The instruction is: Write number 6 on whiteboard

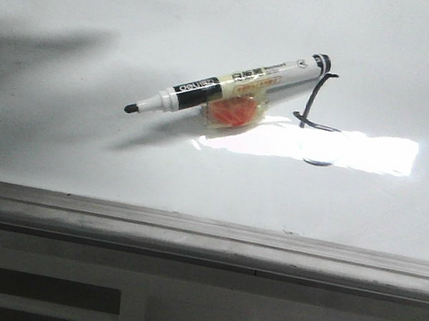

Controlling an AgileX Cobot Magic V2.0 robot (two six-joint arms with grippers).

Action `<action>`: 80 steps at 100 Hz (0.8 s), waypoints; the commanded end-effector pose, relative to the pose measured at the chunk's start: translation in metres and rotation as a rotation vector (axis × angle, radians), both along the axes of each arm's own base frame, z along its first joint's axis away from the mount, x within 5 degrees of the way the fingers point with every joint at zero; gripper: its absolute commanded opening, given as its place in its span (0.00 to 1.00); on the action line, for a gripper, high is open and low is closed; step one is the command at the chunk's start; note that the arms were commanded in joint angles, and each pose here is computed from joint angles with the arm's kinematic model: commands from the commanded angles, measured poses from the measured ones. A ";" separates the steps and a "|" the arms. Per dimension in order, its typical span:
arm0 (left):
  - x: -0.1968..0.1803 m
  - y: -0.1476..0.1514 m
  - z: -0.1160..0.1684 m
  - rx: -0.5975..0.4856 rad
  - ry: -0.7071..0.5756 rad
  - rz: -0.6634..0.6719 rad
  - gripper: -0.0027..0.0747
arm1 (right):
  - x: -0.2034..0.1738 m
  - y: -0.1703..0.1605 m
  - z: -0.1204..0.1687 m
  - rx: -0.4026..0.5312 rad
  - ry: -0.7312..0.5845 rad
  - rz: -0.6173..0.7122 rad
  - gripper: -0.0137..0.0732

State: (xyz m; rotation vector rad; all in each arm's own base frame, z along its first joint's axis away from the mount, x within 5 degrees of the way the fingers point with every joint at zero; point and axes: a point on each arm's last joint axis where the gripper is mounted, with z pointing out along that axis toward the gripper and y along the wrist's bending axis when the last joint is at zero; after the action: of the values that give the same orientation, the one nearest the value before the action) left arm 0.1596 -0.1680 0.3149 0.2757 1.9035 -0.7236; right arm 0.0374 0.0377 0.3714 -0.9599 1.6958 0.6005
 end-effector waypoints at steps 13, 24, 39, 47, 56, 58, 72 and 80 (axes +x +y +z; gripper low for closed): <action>-0.028 0.041 0.013 0.020 -0.171 0.014 0.23 | -0.002 -0.012 0.004 0.037 -0.048 -0.021 0.09; -0.053 0.070 0.003 -0.030 -0.207 0.003 0.01 | -0.005 -0.030 -0.011 0.049 -0.079 -0.046 0.10; -0.081 0.097 -0.019 -0.098 -0.252 -0.049 0.01 | -0.010 -0.055 -0.035 0.065 -0.127 -0.093 0.10; -0.091 0.108 -0.025 -0.137 -0.280 -0.057 0.01 | -0.012 -0.064 -0.045 0.085 -0.125 -0.098 0.10; -0.097 0.115 -0.031 -0.169 -0.296 -0.056 0.01 | -0.017 -0.068 -0.048 0.128 -0.104 -0.074 0.10; -0.098 0.117 -0.033 -0.173 -0.298 -0.055 0.01 | -0.018 -0.068 -0.048 0.136 -0.099 -0.069 0.10; -0.101 0.120 -0.039 -0.182 -0.305 -0.055 0.01 | -0.018 -0.069 -0.049 0.139 -0.095 -0.065 0.10; -0.101 0.120 -0.040 -0.177 -0.302 -0.053 0.01 | -0.018 -0.069 -0.049 0.139 -0.095 -0.065 0.10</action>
State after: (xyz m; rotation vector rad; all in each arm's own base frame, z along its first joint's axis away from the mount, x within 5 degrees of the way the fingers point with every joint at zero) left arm 0.0598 -0.0468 0.2673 0.2907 1.5627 -0.8179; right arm 0.0199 -0.0292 0.3118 -0.8552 1.6541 0.5848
